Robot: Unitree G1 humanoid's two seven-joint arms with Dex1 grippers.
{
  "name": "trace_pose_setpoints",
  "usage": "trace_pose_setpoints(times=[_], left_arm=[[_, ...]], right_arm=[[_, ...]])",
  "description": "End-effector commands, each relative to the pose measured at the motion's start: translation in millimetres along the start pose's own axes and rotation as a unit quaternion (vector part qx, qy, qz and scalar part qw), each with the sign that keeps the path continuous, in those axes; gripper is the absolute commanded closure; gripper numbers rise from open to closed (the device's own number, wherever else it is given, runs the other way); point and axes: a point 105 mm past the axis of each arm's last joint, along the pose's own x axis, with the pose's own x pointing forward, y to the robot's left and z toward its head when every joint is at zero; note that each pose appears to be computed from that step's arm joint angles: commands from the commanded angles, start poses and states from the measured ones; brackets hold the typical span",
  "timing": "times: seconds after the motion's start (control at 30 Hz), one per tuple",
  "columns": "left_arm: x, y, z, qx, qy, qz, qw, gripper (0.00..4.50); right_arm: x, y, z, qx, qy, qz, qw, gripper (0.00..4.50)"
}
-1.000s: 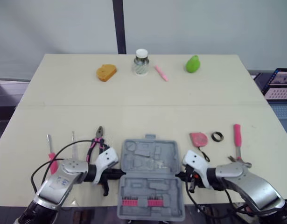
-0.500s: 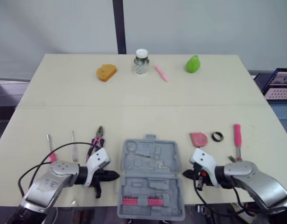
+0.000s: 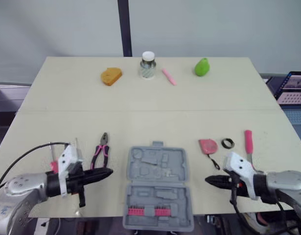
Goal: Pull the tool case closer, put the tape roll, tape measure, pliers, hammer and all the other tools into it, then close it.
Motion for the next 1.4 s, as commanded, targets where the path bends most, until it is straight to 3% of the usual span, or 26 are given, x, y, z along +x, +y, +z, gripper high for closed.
trace_pose_setpoints(times=[0.03, 0.33, 0.6, 1.23, 1.33, 1.4], left_arm=[[-13, -14, 12, 0.029, -0.026, -0.006, 0.999, 4.48], [-42, -14, -14, 0.096, -0.038, 0.065, 0.993, 4.48], [-65, -31, -52, 0.070, -0.014, 0.092, 0.993, 4.48], [-50, -27, -45, 0.052, -0.023, 0.098, 0.994, 4.48], [-48, -27, -45, 0.041, -0.015, 0.096, 0.994, 3.62], [-45, -29, -43, 0.038, -0.014, 0.087, 0.995, 2.70]], right_arm=[[-13, 5, 12, -0.026, -0.030, -0.005, 0.999, 4.50], [-33, 0, -10, -0.007, -0.027, -0.050, 0.998, 4.50], [-30, 7, -28, 0.006, -0.027, -0.054, 0.998, 4.50], [-12, 11, -33, 0.038, -0.027, -0.034, 0.998, 4.50], [-10, 12, -32, 0.043, -0.027, -0.026, 0.998, 4.50], [-10, 12, -31, 0.045, -0.026, -0.028, 0.998, 3.97]])
